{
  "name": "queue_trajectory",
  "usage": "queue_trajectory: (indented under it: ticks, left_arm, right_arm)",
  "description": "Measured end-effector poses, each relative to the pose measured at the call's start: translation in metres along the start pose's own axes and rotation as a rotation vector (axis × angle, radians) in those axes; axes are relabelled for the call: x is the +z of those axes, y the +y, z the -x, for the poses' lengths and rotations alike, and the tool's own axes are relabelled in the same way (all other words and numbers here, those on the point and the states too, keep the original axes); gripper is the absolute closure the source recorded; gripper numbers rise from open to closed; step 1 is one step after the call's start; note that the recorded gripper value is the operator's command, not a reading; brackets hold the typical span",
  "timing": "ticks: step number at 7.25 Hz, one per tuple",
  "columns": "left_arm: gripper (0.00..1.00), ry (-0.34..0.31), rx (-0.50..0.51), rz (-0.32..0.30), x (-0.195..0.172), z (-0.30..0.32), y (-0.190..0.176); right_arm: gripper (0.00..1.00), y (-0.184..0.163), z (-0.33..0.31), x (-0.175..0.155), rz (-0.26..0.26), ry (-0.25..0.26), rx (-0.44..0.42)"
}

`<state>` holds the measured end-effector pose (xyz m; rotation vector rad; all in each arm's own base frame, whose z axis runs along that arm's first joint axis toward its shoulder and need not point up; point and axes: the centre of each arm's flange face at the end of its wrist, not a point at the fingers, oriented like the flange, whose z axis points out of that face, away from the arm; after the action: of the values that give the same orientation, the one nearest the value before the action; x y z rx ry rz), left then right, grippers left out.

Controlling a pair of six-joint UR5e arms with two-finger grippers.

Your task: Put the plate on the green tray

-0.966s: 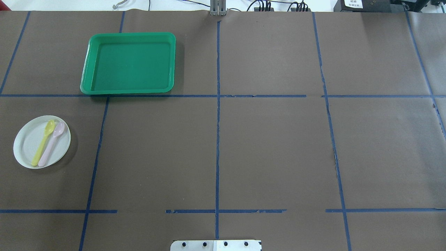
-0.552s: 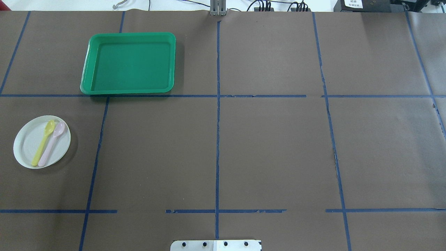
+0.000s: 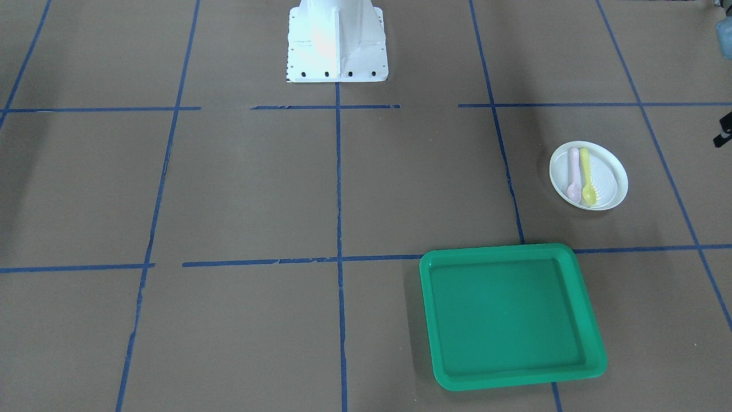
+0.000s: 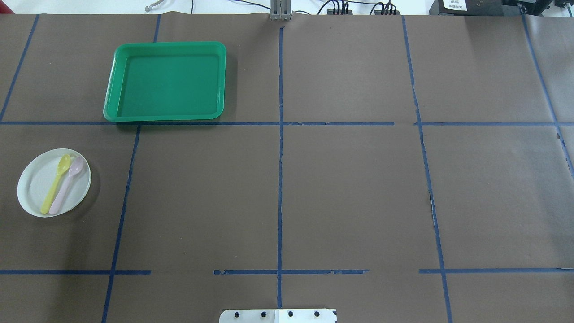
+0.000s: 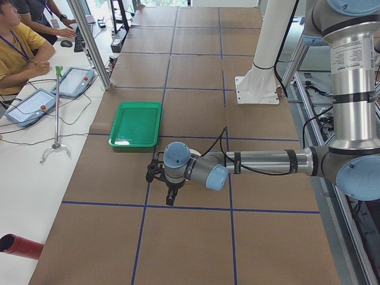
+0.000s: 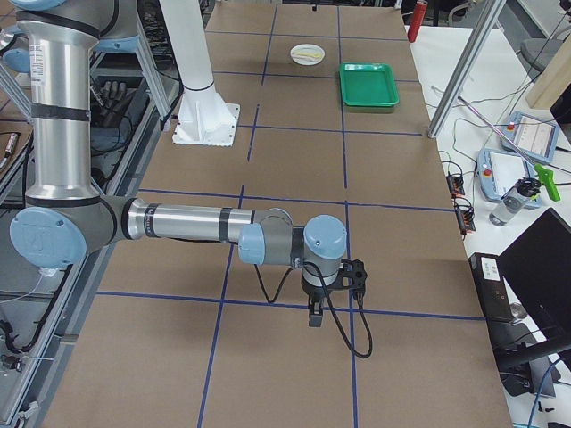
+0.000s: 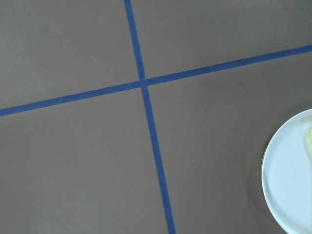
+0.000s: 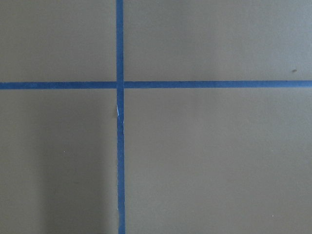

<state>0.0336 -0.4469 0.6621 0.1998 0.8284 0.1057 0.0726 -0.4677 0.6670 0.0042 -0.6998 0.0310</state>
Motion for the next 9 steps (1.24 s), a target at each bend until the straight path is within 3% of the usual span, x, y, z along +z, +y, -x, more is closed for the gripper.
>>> queue_trajectory:
  ticks: [2, 4, 5, 6, 7, 9]
  left_arm:
    - [0.0, 0.007, -0.082, -0.052, 0.064, -0.035, 0.012]
    - [0.01, 0.023, -0.121, -0.024, 0.104, -0.079, 0.018]
    - [0.21, 0.027, -0.124, -0.015, 0.114, -0.093, 0.018]
    - [0.68, 0.029, -0.121, -0.007, 0.119, -0.1, 0.019]
    - [1.0, 0.034, -0.116, 0.001, 0.123, -0.106, 0.02]
    - [1.0, 0.058, -0.111, 0.016, 0.121, -0.113, 0.021]
  right_arm:
    - [0.0, 0.0, 0.0, 0.0, 0.0, 0.0, 0.0]
    - [0.0, 0.0, 0.0, 0.0, 0.0, -0.001, 0.0]
    - [0.0, 0.0, 0.0, 0.0, 0.0, -0.001, 0.0]
    - [0.0, 0.0, 0.0, 0.0, 0.0, 0.0, 0.0]
    - [0.0, 0.0, 0.0, 0.0, 0.0, 0.0, 0.0]
    - [0.0, 0.0, 0.0, 0.0, 0.0, 0.0, 0.0]
